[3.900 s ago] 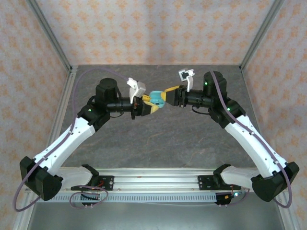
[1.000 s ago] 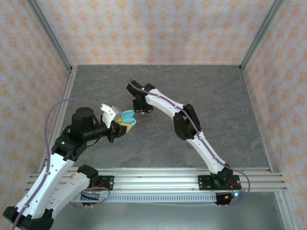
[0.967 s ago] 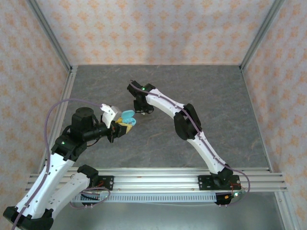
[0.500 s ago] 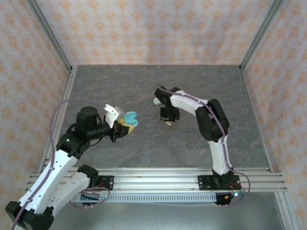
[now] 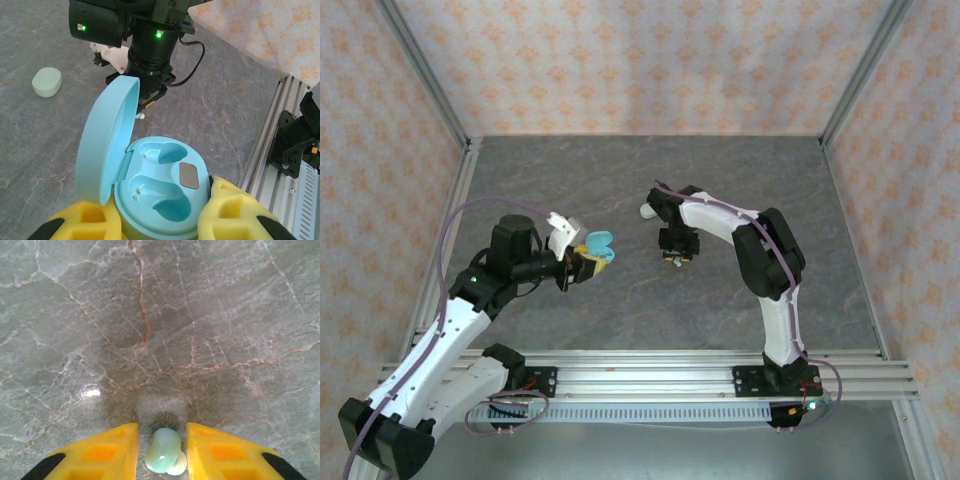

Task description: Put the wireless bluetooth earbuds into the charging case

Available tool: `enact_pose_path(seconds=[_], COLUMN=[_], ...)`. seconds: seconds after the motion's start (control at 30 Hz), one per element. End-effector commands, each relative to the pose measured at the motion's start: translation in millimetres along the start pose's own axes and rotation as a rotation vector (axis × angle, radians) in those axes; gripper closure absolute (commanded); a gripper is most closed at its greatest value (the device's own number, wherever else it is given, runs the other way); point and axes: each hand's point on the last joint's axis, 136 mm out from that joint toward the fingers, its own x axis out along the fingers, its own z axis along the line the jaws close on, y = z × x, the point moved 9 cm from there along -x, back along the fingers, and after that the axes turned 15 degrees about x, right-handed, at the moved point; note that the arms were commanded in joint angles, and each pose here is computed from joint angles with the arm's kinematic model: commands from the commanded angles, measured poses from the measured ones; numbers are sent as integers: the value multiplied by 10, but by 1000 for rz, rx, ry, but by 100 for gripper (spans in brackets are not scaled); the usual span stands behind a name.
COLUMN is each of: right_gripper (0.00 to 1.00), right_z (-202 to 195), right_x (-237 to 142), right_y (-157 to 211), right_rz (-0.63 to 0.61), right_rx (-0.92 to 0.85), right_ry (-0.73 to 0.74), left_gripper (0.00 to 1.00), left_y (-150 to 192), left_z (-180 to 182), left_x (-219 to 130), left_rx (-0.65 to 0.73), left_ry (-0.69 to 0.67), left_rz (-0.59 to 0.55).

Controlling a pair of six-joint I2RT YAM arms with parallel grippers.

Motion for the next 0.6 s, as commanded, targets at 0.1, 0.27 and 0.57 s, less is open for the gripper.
enact_pose_path(seconds=[0.1,0.27,0.57], right_gripper=[68,68,70], right_z=[-1,-17,20], right_x=[-74,-43,100], right_y=[24,43,9], right_rz=[28,41,32], right_rx=[-36,-40,-41], right_ry=[49,63,70], left_gripper=[87,87,87], left_y=[-74,-72,-70], left_z=[-2,12,2], left_x=[-46,-30,-41], left_rx=[24,21,23], left_ry=[-7,-10,-7], left_rz=[-50,-47,-37])
